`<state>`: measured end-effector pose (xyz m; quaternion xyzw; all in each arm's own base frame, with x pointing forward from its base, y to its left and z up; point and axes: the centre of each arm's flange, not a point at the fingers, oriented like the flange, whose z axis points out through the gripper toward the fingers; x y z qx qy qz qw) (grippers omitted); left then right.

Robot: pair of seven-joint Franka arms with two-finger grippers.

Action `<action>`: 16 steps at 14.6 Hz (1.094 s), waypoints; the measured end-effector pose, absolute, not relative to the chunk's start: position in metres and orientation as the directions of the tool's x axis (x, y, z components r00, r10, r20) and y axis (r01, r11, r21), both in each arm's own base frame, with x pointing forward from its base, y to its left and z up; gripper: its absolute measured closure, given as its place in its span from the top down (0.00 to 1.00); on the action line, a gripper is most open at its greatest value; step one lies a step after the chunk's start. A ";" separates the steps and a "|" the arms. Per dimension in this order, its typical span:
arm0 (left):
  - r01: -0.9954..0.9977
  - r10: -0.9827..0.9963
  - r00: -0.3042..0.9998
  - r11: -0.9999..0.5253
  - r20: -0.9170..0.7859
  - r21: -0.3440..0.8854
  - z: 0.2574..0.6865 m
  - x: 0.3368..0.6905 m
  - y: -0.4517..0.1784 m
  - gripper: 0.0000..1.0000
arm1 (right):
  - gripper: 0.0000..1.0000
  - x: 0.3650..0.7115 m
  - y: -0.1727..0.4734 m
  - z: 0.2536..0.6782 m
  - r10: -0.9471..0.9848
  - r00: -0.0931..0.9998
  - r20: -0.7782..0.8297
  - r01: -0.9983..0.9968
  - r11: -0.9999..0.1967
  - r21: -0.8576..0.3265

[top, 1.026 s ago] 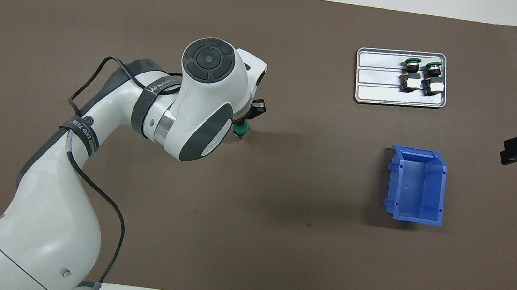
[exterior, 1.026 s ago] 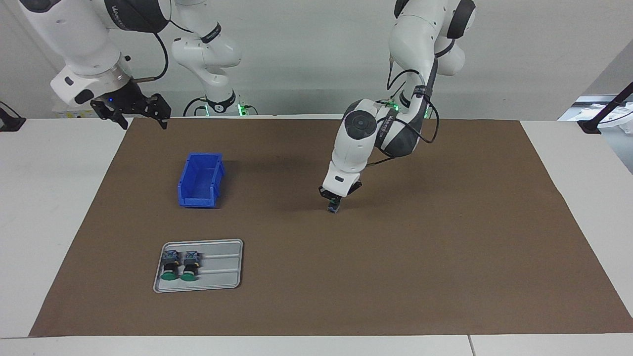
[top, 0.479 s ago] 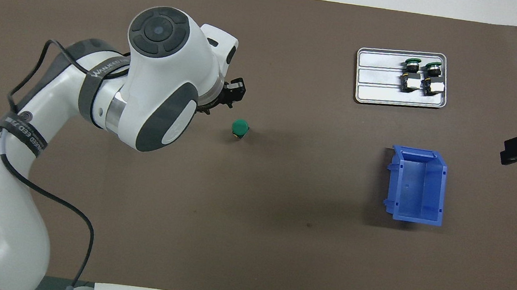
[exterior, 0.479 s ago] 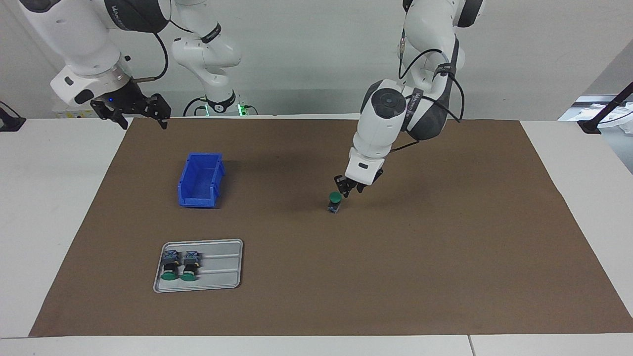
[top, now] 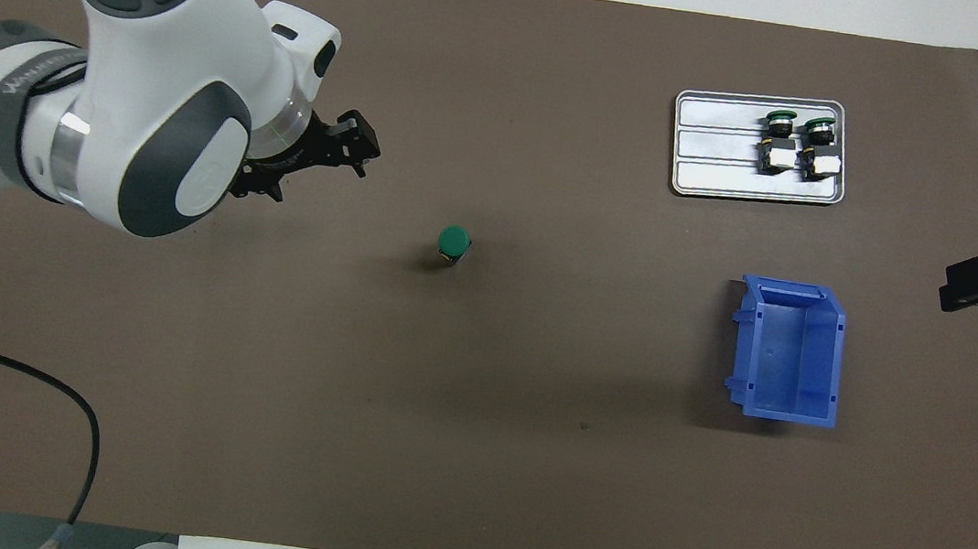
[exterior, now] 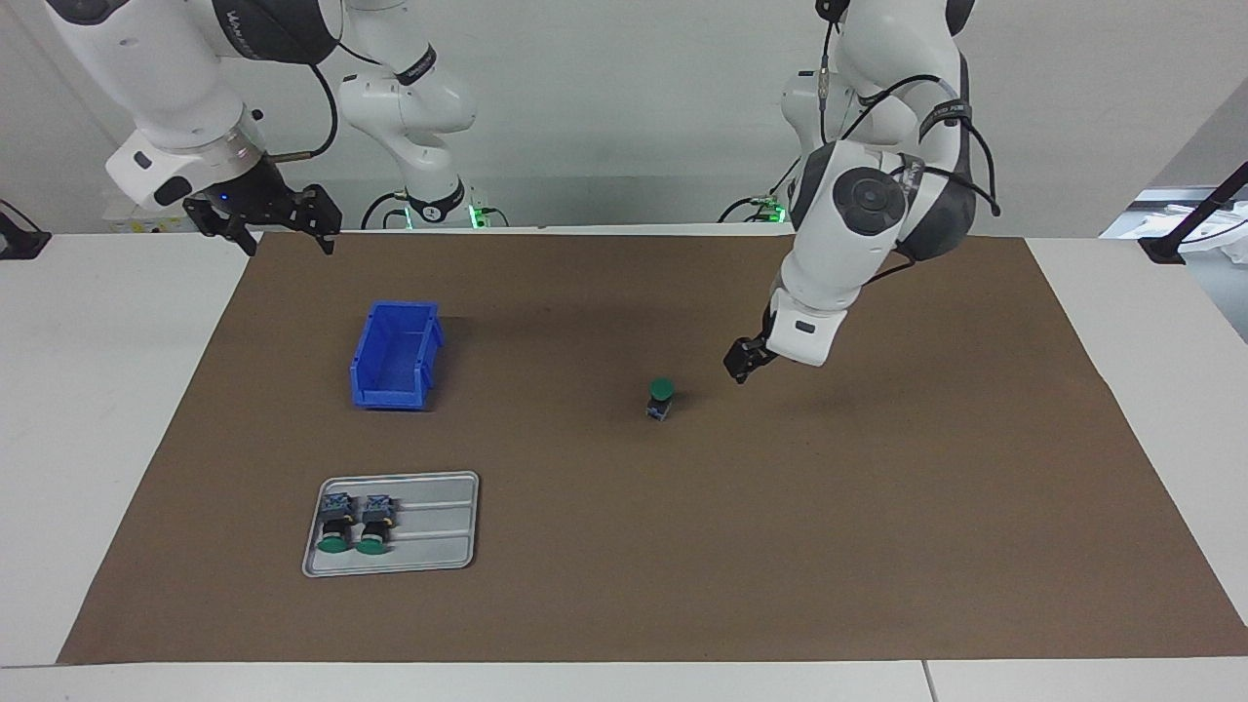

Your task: Place and press button with both arms

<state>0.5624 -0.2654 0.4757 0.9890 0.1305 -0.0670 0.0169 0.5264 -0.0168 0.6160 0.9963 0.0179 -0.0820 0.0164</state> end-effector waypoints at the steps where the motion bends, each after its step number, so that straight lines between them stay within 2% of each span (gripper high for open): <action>1: 0.243 0.239 0.960 -0.970 -0.147 0.013 0.482 0.565 -0.246 1.00 | 1.00 0.528 -0.009 0.617 0.046 0.987 -0.153 0.047 -0.999 0.001; 4: 0.191 0.188 0.969 -0.982 -0.158 0.003 0.500 0.573 -0.180 1.00 | 1.00 0.537 0.042 0.614 0.002 0.994 -0.109 -0.004 -0.998 -0.057; 7: 0.138 0.135 0.979 -0.990 -0.151 0.015 0.521 0.566 -0.113 1.00 | 1.00 0.550 0.130 0.590 -0.094 0.988 -0.124 -0.099 -0.995 -0.032; 12: 0.094 0.092 0.982 -0.996 -0.162 0.006 0.563 0.536 -0.046 1.00 | 1.00 0.581 0.293 0.529 -0.350 0.931 -0.103 -0.352 -0.936 -0.008; 16: 0.059 0.056 0.983 -0.998 -0.174 0.013 0.586 0.517 -0.013 1.00 | 1.00 0.583 0.409 0.458 -0.479 0.875 -0.074 -0.483 -0.875 -0.044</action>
